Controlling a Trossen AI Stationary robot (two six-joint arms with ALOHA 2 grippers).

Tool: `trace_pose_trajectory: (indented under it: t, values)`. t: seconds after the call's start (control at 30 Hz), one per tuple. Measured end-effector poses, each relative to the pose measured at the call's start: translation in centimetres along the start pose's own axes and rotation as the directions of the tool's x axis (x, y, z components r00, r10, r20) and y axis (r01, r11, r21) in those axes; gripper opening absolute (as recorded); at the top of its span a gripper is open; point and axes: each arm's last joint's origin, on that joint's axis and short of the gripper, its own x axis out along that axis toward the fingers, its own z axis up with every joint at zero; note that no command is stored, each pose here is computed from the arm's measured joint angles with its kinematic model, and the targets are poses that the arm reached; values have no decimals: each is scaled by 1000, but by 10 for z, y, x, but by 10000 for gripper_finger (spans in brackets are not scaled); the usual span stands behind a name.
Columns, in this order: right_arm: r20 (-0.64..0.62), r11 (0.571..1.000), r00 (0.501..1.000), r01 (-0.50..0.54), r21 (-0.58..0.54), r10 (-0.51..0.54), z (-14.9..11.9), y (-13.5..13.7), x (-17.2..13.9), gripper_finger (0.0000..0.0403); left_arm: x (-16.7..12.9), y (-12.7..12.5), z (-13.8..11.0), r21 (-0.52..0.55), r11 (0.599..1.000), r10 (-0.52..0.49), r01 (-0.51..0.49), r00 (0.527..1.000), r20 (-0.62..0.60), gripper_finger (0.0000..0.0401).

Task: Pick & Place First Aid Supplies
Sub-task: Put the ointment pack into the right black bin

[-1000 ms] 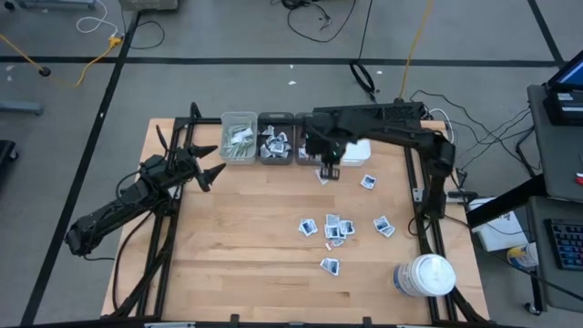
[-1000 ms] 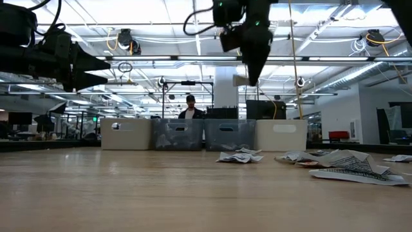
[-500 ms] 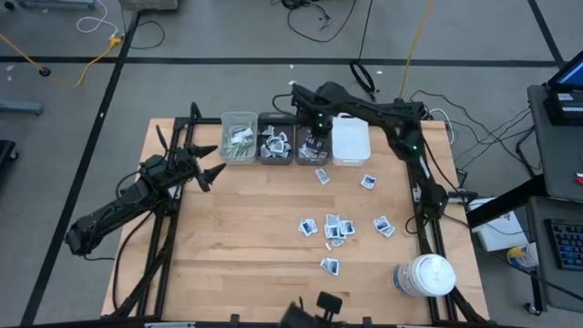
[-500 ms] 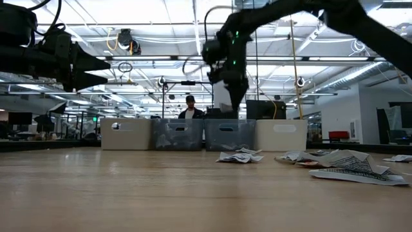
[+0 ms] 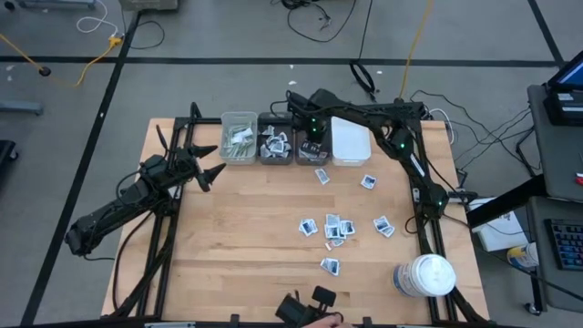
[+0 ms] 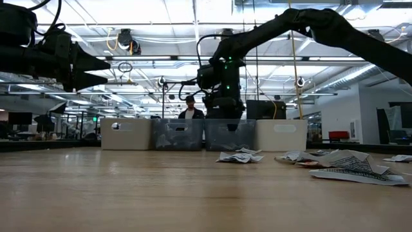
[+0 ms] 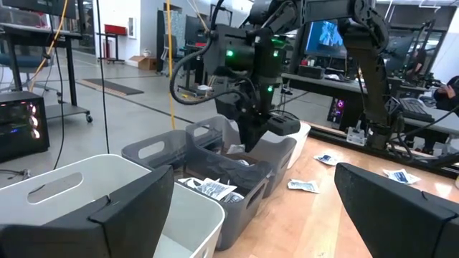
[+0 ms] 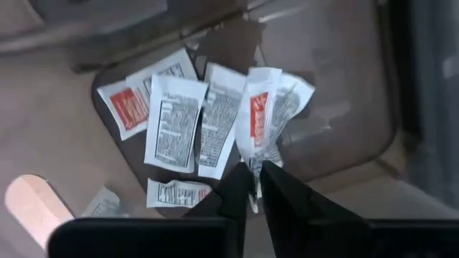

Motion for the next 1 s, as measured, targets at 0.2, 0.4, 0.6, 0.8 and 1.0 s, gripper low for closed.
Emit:
trace_pose_trajectory:
  t: [0.2, 0.4, 0.6, 0.8, 1.0]
  values:
    - [49, 1000, 999, 10, -1, -10, 1, -1, -9, 77, 0, 0, 0, 0, 1000, 0, 0, 1000, 0, 392]
    - [42, 996, 995, 85, 4, -85, 0, -3, -12, 139, 0, 0, 0, 0, 1000, 0, 0, 1000, 0, 392]
    - [66, 993, 991, 118, 5, -118, -1, -4, -21, 170, 0, 0, 0, 0, 1000, 0, 0, 1000, 0, 392]
    - [113, 992, 986, 124, 21, -126, -3, 5, -38, 167, 0, 0, 0, 0, 1000, 0, 0, 1000, 0, 392]
    - [198, 980, 961, 196, -7, -191, -5, 20, -65, 160, 0, 0, 0, 0, 1000, 1, -1, 1000, 0, 392]
